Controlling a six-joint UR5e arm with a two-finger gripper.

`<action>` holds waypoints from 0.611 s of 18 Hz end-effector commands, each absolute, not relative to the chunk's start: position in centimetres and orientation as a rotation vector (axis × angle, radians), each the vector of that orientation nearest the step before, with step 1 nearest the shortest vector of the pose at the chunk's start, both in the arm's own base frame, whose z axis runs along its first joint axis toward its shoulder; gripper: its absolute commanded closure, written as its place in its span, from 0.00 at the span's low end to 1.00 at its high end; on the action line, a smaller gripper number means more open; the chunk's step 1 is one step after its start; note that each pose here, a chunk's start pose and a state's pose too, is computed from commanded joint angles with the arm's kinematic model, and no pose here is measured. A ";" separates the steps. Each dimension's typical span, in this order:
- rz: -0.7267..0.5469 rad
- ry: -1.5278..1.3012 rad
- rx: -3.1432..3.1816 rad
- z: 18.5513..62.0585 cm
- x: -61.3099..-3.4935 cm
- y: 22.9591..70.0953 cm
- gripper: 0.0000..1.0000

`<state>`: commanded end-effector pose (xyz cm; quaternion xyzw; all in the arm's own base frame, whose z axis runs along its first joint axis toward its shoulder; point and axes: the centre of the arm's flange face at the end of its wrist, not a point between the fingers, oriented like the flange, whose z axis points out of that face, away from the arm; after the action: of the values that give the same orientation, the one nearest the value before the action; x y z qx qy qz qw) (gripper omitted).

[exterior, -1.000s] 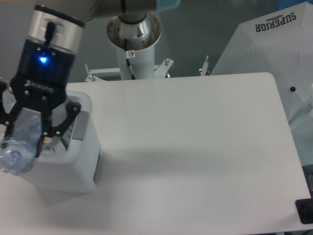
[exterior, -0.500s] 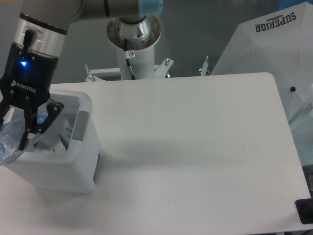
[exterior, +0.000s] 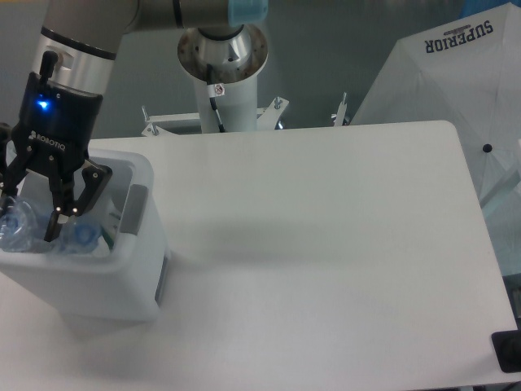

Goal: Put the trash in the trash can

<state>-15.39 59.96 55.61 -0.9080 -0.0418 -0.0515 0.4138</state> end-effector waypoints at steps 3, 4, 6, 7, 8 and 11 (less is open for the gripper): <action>-0.113 -0.137 -2.279 55.8 -17.0 59.4 0.00; -0.096 -0.163 -2.270 56.2 -18.4 58.8 0.00; -0.073 -0.212 -2.262 56.5 -20.8 57.8 0.00; -0.065 -0.248 -2.261 56.4 -22.1 57.3 0.00; -0.050 -0.289 -2.259 56.3 -24.1 56.5 0.00; 0.006 -0.396 -2.249 55.8 -30.1 54.0 0.00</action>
<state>-30.08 53.98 55.85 -0.8955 -0.1578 0.0026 0.4161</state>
